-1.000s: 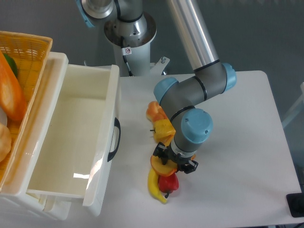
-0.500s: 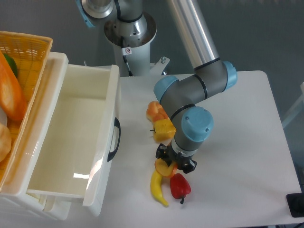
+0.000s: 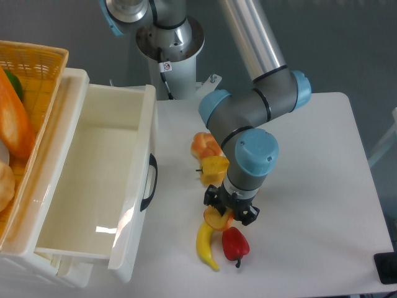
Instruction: Pick up the bread slice
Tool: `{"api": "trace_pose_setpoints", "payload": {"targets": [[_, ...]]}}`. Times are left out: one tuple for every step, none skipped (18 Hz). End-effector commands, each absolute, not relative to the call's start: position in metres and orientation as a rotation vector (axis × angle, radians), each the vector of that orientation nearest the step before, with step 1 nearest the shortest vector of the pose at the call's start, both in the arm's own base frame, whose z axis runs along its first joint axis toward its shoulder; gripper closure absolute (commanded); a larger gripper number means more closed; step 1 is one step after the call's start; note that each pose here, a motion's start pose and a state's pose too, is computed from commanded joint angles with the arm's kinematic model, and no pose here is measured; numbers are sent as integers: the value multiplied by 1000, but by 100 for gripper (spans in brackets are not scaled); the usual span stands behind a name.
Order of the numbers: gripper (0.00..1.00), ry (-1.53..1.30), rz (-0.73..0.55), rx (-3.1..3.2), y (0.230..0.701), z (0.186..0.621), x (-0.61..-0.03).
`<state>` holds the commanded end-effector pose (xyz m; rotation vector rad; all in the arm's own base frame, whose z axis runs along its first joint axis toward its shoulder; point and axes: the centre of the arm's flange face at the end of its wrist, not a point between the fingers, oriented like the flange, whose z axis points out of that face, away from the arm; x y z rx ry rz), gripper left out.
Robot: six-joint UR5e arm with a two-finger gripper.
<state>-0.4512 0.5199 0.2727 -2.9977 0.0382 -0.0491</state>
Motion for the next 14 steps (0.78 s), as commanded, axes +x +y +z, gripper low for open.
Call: {"api": "trace_pose_setpoints", "payload": {"targets": [[100,7,-22,-3001,520,279,-454],[100,-7,6,-3008,522,284,-457],[100,-6,27,-3003,524,291,-459],[96,-4,41,-3000,525,295,-461],[93,-6,46,-2997,525,298,-461],[93,-8,55,-2994,523,302,-461],[93,-7,61,-2989,523,306,-460],[94,-11,72,-2986,519,312,-462],[94,-11,84,-2980,517,319,-462],[94,-12,90,-2977,515,322,-463],[94,-12,98,-2971,514,328,-462],[94,-11,104,-2966,513,335,-460],[94,-12,89,-2974,512,335,-459],[94,-14,88,-2973,511,340,-457]]}}
